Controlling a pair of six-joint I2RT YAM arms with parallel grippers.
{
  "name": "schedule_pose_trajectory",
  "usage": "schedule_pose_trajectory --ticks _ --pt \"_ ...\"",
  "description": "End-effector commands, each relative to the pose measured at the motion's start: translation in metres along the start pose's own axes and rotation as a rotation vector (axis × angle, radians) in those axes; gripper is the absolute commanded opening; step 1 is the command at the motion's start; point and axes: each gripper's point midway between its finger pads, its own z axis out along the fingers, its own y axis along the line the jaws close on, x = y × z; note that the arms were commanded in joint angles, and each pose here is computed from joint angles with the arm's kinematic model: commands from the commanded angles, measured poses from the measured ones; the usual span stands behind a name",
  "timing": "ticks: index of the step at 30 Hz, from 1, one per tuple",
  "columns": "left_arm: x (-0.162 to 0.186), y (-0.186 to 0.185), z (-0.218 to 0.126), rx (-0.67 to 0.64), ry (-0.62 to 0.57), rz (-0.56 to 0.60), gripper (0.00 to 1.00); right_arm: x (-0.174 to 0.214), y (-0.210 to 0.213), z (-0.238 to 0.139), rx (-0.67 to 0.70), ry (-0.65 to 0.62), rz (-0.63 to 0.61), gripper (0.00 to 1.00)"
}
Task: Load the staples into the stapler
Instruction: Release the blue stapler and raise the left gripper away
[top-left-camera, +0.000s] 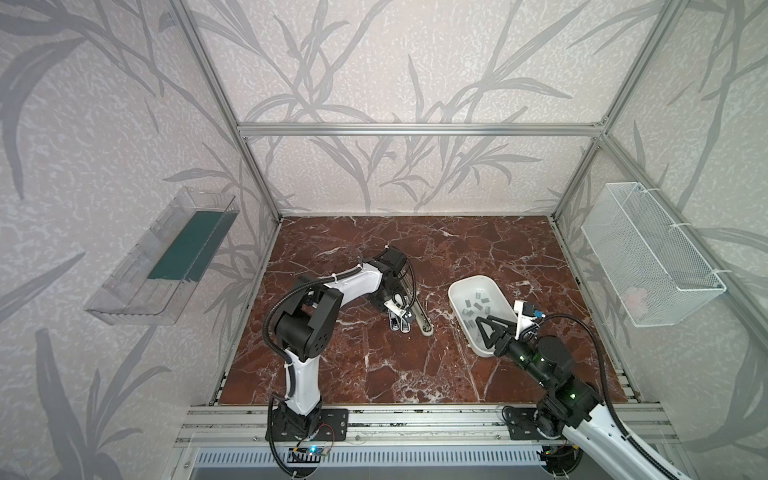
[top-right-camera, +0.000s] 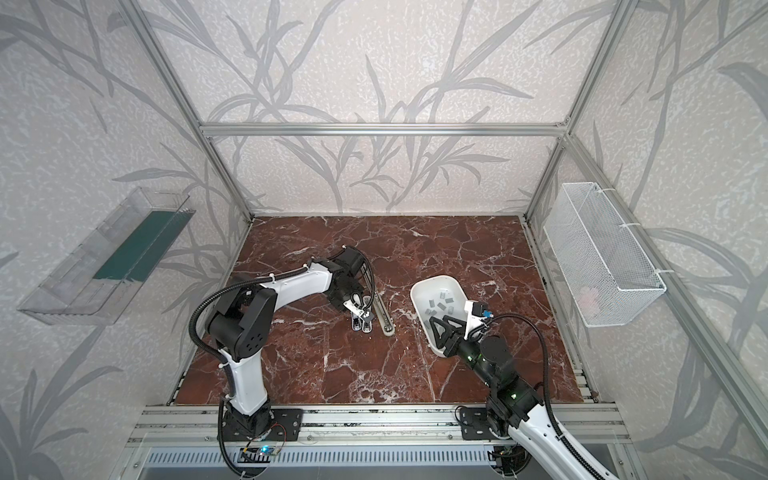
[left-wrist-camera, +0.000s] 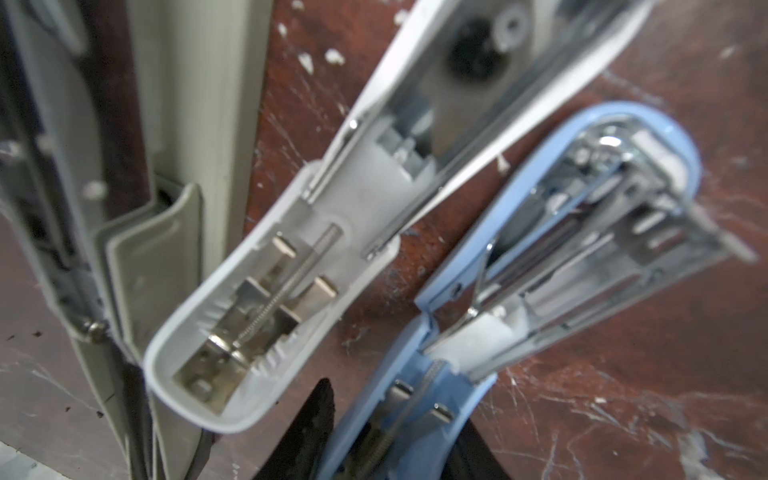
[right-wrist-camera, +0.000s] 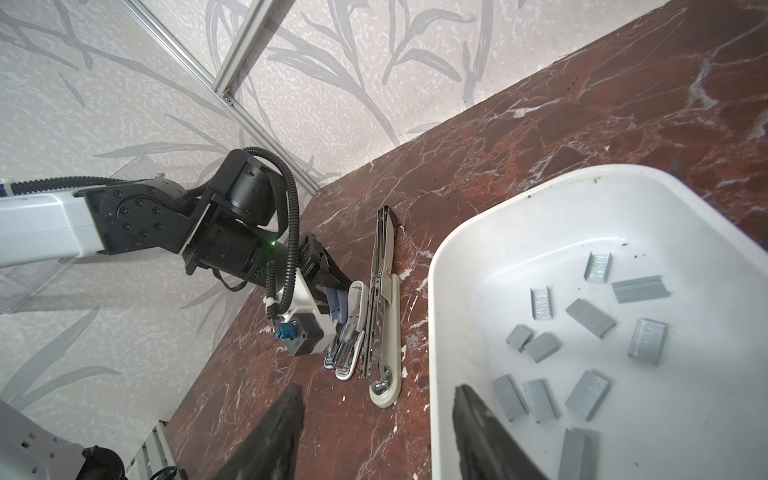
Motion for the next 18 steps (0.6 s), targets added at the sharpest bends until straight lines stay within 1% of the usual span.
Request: schedule_pose_trajectory --ticks 1,4,8,10,13,15,18 --pt "0.003 0.0 -0.005 0.01 0.011 0.023 0.41 -0.002 0.001 0.0 -0.007 -0.015 0.0 0.59" --pt "0.009 0.001 -0.017 -0.003 0.021 -0.001 0.38 -0.003 -0.002 -0.001 0.013 -0.012 -0.011 0.59" --pt "0.012 0.009 -0.041 -0.081 0.007 -0.035 0.41 -0.006 -0.004 -0.004 0.047 -0.004 -0.029 0.59" --pt "0.013 0.015 -0.054 -0.132 0.012 -0.045 0.42 -0.008 -0.007 -0.005 0.075 -0.006 -0.032 0.63" --pt "0.023 0.025 -0.078 -0.205 0.064 -0.079 0.43 -0.017 -0.015 -0.008 0.157 -0.012 -0.016 0.64" --pt "0.025 0.029 -0.097 -0.255 0.078 -0.102 0.43 -0.025 -0.019 -0.012 0.216 -0.018 -0.005 0.64" --pt "0.03 0.031 -0.122 -0.317 0.094 -0.129 0.45 -0.036 -0.027 -0.017 0.323 -0.025 0.042 0.64"
